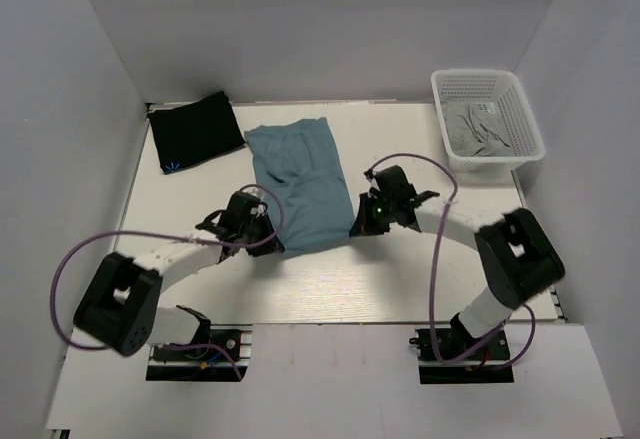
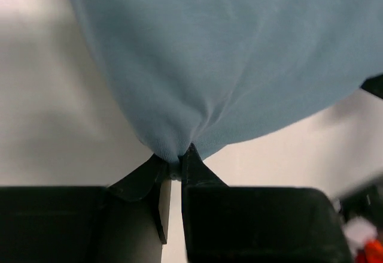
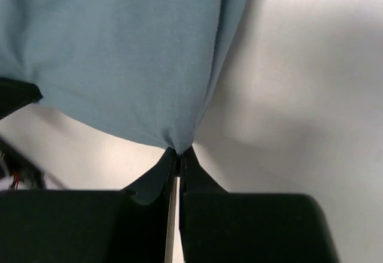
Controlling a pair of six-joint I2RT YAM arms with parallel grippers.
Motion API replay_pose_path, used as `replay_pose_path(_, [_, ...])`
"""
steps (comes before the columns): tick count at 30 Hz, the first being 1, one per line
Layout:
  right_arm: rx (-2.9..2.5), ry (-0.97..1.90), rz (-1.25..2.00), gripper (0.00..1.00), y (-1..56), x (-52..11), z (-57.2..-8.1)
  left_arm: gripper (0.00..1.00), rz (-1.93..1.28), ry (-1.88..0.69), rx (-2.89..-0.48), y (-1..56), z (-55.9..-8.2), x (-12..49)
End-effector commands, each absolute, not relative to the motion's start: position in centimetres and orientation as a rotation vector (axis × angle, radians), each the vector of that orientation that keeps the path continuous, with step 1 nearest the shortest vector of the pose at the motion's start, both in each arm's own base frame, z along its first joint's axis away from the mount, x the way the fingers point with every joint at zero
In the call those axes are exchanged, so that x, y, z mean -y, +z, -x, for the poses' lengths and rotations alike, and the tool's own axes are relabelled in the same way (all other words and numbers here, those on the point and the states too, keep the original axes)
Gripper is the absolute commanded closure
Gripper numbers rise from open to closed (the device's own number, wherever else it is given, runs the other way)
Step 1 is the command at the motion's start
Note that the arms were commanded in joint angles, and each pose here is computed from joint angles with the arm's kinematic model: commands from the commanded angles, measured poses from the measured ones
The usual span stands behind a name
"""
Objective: Fold and stack the t-shirts
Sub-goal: Grab one side of the 2/3 rectangular tshirt with both arms, then fold the long partially folded tshirt into a neat square
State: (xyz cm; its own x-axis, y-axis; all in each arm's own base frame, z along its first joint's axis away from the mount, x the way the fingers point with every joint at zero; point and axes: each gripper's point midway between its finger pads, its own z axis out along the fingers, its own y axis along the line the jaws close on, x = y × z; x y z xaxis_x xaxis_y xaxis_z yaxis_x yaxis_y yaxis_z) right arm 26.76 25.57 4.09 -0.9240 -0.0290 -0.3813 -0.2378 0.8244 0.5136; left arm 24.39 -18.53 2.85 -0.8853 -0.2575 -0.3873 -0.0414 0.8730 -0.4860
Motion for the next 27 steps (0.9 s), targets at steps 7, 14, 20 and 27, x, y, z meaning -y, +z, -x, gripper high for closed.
replay_pose_path(7, [-2.480, 1.155, 0.493, 1.00, 12.4, -25.2, -15.7, 0.99, -0.078, -1.142, -2.625, 12.2, -13.7, 21.4])
replay_pose_path(14, [-2.267, 1.128, 0.493, 1.00, 18.3, -24.1, -15.5, 0.93, -0.153, -1.239, -2.533, 16.8, -13.1, 22.2])
replay_pose_path(20, [-2.231, 1.018, 0.443, 1.00, 21.3, -24.4, -18.8, 0.95, -0.149, -1.156, -2.413, 19.7, -16.1, 22.5])
replay_pose_path(27, [-2.181, 0.869, 0.281, 1.00, 23.9, -24.4, -23.8, 1.00, 0.082, -0.936, -2.396, 19.9, -20.3, 20.8])
